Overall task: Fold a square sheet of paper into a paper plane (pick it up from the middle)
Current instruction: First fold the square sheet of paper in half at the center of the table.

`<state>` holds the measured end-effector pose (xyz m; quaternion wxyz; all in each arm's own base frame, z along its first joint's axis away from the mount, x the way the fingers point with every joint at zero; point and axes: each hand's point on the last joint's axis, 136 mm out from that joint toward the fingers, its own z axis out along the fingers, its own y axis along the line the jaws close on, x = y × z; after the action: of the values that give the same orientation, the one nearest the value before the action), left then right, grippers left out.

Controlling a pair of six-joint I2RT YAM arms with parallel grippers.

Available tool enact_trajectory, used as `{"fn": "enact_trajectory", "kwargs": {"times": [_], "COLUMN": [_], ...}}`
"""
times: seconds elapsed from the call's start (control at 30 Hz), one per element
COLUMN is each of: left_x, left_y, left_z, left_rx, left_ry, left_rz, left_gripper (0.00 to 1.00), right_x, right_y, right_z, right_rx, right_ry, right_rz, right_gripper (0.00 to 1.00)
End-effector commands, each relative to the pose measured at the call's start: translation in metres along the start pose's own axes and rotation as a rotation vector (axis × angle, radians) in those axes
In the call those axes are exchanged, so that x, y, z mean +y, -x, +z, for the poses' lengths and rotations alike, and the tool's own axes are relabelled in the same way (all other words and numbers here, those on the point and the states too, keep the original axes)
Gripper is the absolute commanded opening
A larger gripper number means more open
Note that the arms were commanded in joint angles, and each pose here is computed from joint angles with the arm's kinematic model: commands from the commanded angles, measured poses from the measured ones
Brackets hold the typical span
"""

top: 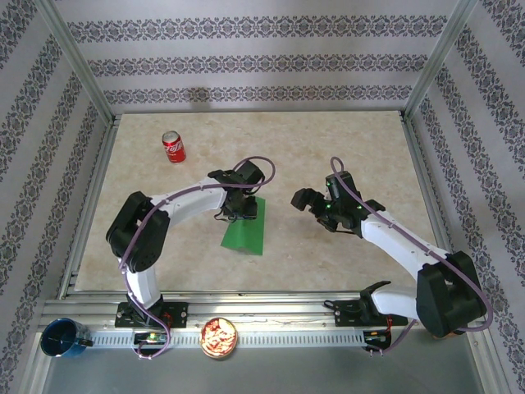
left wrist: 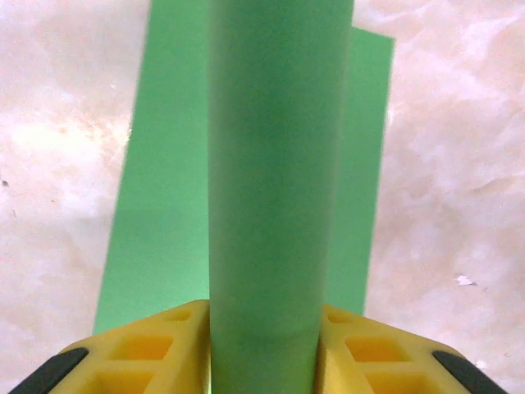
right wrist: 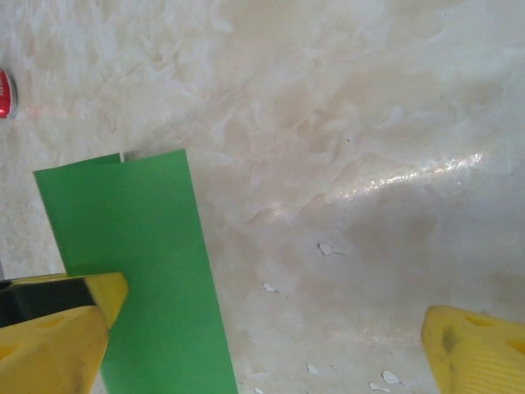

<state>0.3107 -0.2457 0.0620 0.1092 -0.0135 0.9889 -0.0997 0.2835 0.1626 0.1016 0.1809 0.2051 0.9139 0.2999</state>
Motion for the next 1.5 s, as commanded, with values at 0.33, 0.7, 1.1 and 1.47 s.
{"fn": "enact_trajectory", "kwargs": {"times": [0.33, 0.7, 1.1, 1.47], "left_x": [-0.056, -0.083, -0.055, -0.026], "left_y": [0.029, 0.021, -0.001, -0.007], "left_z": [-0.057, -0.056, -0.006, 0.019], "left_rx": [-0.099, 0.0, 0.058, 0.075], "left_ry": [-0.516, -0.795, -0.643, -0.544], "left_rz": [-0.171, -0.293, -0.298, -0.295], "left_gripper": [0.36, 0.35, 0.35, 0.36], "right_x": [0.005, 0.047, 0.044, 0.033], "right_y": [0.024, 0.012, 0.009, -0.001], "right_z": [-0.027, -0.042, -0.019, -0.002], "right_rx": [-0.203, -0.141, -0.055, -0.049], "right_ry": [0.102, 0.422, 0.388, 0.285], "right_rz": [-0.004, -0.114, -0.05, -0.09], "right_gripper": [0.98, 0.98, 0.94, 0.72]}}
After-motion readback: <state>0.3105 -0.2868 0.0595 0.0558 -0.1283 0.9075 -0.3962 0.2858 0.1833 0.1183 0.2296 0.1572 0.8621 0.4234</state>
